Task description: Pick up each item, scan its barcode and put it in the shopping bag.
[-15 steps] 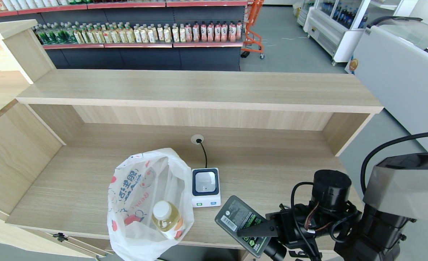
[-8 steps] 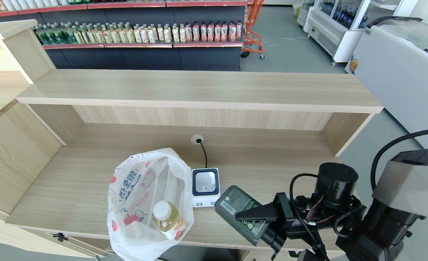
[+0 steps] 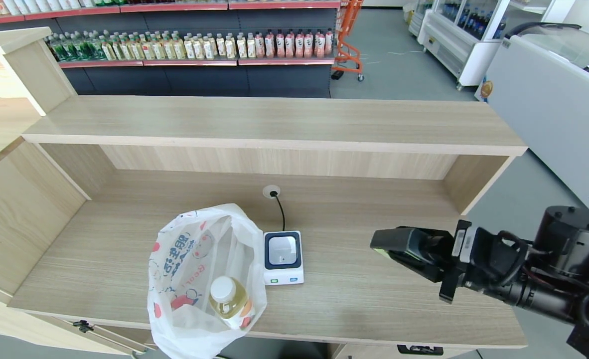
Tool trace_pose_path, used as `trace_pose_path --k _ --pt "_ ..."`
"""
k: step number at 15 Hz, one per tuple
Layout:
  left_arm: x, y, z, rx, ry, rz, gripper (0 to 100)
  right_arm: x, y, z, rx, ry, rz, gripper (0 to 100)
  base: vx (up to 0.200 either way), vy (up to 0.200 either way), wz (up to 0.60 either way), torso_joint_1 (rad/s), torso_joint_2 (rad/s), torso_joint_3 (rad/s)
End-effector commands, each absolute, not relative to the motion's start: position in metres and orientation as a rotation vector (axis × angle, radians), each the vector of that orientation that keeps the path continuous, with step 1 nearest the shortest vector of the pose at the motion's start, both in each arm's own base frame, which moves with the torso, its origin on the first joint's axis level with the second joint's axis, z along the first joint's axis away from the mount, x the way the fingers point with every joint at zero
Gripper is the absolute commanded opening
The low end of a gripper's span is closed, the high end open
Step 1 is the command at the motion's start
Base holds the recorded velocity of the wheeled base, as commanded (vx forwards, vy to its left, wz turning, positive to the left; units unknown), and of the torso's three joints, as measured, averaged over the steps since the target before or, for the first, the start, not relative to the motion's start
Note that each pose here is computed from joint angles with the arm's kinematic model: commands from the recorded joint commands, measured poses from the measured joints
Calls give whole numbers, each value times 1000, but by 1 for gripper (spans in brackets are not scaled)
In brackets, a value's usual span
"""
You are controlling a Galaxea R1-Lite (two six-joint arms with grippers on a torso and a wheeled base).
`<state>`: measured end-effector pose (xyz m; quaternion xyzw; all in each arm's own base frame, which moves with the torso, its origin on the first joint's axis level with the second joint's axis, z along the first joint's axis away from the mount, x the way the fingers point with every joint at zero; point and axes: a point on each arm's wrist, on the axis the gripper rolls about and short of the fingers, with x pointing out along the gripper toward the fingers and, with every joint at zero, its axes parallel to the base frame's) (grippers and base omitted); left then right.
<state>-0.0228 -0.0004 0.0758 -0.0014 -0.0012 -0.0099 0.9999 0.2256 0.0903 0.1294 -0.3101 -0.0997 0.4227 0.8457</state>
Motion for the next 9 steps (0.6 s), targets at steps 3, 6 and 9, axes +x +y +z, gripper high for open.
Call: trace_pose_path --k 3,6,9 --pt "-23 0 76 -3 -3 -20 100 207 71 159 -102 60 799 0 0 0 0 0 0 0" --pt "-23 0 76 -3 -3 -20 100 217 91 163 417 284 742 0 0 0 0 0 0 0" --pt "-23 0 76 -3 -3 -20 100 227 108 152 494 352 707 0 0 0 0 0 0 0"
